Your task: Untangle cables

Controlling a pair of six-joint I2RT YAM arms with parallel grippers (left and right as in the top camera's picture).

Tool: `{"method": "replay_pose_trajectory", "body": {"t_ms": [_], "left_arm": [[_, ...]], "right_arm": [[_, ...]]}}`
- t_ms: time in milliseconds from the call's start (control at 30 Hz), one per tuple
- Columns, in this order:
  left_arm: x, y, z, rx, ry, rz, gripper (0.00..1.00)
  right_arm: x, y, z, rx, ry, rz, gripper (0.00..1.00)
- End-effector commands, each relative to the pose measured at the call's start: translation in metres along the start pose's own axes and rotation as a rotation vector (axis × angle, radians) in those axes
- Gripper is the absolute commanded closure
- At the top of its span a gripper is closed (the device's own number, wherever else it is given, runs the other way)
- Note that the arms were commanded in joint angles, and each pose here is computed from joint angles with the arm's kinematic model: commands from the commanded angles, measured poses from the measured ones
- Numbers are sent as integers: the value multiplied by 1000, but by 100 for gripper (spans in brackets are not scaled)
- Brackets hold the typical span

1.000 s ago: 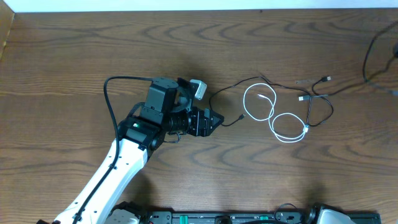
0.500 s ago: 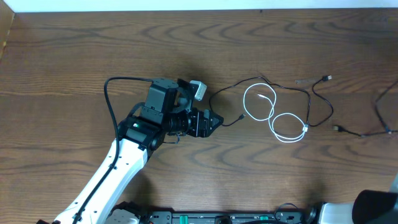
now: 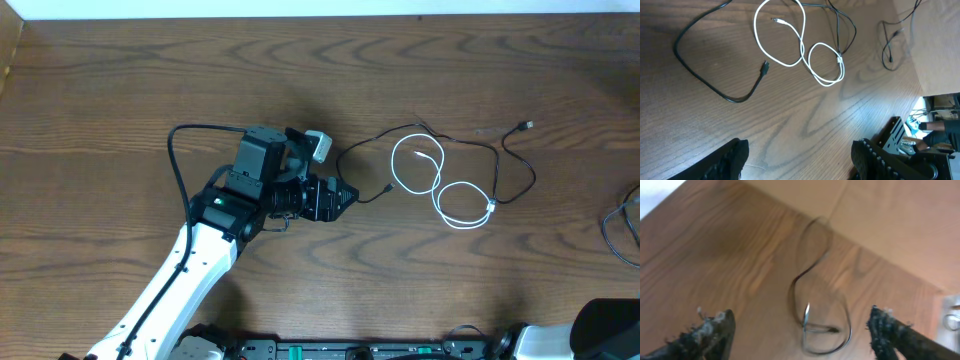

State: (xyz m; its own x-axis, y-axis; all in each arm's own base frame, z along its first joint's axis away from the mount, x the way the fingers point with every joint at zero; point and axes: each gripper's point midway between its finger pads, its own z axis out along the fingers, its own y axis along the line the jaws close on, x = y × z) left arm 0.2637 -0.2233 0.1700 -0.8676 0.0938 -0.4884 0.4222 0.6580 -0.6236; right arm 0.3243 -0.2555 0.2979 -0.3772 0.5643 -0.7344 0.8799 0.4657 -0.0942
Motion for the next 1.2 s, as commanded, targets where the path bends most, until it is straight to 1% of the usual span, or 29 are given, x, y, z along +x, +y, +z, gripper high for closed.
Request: {"method": "replay_pose_trajectory", "body": {"t_ms": [0, 67, 167, 267, 400, 533, 700, 800, 933, 1167], "left_arm": [[-5, -2, -1, -3, -7, 18, 29], [-5, -2, -1, -3, -7, 18, 30], [-5, -2, -1, -3, -7, 18, 29], [-5, -2, -1, -3, -6, 18, 29], [-5, -2, -1, -3, -6, 18, 29], [-5, -2, -1, -3, -7, 18, 30], [-5, -2, -1, -3, -6, 18, 30], [-5, -2, -1, -3, -6, 18, 30], [-5, -2, -1, -3, -6, 18, 30], [-5, -2, -1, -3, -6, 18, 29]], "right_arm": [[10, 25, -2, -151, 69, 11, 15], [19, 42, -6, -255, 117, -18, 15], [37, 76, -21, -475, 203, -86, 14], [54, 103, -40, -654, 260, -169, 13], [86, 124, -57, -786, 319, -322, 13], [117, 136, -58, -818, 352, -445, 13], [157, 152, -45, -837, 374, -543, 12], [178, 161, -33, -838, 371, -568, 11], [209, 166, -13, -822, 359, -611, 12], [269, 178, -5, -873, 355, -711, 14]]}}
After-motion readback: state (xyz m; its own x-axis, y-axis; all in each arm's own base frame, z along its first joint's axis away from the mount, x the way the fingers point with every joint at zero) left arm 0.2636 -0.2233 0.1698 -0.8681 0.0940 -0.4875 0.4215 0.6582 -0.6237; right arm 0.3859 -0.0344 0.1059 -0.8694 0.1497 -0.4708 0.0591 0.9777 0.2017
